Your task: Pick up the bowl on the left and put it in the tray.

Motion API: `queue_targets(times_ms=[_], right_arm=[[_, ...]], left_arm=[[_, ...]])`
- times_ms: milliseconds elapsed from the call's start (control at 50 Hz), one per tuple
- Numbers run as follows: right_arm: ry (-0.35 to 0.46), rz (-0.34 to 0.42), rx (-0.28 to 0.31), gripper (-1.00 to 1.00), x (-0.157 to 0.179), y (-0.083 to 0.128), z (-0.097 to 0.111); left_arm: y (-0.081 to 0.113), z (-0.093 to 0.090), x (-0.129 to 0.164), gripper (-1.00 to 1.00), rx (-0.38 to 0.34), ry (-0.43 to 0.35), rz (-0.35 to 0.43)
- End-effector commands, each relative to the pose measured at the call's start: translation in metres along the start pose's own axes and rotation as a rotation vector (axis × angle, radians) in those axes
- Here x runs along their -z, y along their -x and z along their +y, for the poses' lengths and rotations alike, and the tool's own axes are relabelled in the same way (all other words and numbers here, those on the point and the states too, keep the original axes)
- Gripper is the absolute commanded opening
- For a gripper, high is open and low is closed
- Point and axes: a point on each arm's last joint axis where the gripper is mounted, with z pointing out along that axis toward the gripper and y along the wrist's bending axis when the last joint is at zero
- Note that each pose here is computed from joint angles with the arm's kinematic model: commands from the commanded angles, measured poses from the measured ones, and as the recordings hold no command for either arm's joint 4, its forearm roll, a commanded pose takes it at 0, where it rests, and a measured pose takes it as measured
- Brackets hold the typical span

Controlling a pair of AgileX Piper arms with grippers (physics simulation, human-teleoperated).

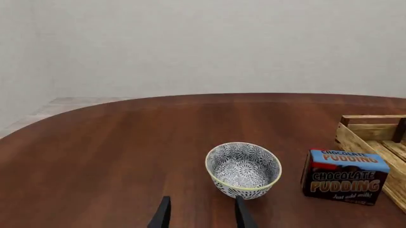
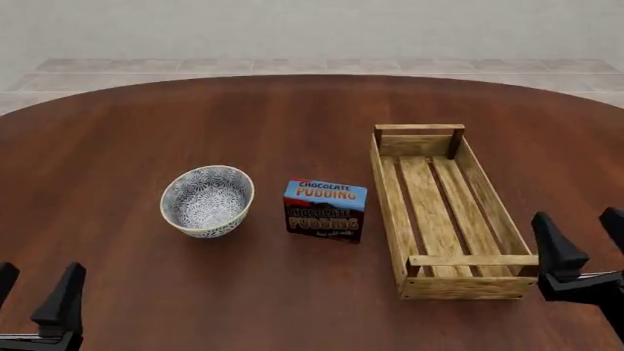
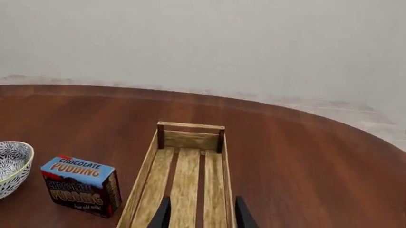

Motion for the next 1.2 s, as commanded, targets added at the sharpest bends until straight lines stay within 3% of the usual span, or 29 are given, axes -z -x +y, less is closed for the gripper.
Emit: queue_targets(times_ms=[20, 120, 140, 160, 280, 440, 580, 680, 720, 920, 1200], right_arm=[[0.036, 0.014, 0.071, 1.0, -0.025, 0.034, 0.002], [0.073, 0.051, 0.098, 1.0, -0.046, 0.047, 0.006], [0.073, 0.051, 0.098, 1.0, -0.046, 0.047, 0.006], [0.129, 0.079, 0.089, 1.0, -0.056, 0.053, 0.014], [0.18, 0.118, 0.075, 1.0, -0.074, 0.069, 0.023], [0.238, 0.115, 0.089, 1.0, -0.083, 0.099, 0.032], [0.285, 0.142, 0.09, 1.0, -0.095, 0.11, 0.043], [0.351, 0.197, 0.064, 1.0, -0.107, 0.113, 0.06], [0.414, 0.246, 0.036, 1.0, -0.112, 0.115, 0.077], [0.446, 0.268, 0.058, 1.0, -0.123, 0.129, 0.087], [0.513, 0.311, 0.067, 1.0, -0.15, 0.143, 0.118]], left_arm=[[0.0, 0.0, 0.0, 1.0, 0.0, 0.0, 0.0], [0.0, 0.0, 0.0, 1.0, 0.0, 0.0, 0.0], [0.0, 0.0, 0.0, 1.0, 0.0, 0.0, 0.0], [0.0, 0.0, 0.0, 1.0, 0.0, 0.0, 0.0], [0.0, 0.0, 0.0, 1.0, 0.0, 0.0, 0.0], [0.0, 0.0, 0.0, 1.0, 0.0, 0.0, 0.0], [0.0, 0.0, 0.0, 1.0, 0.0, 0.0, 0.0], [0.0, 0.0, 0.0, 1.0, 0.0, 0.0, 0.0], [0.0, 0.0, 0.0, 1.0, 0.0, 0.0, 0.0], [0.0, 0.0, 0.0, 1.0, 0.0, 0.0, 0.0], [0.0, 0.0, 0.0, 1.0, 0.0, 0.0, 0.0]])
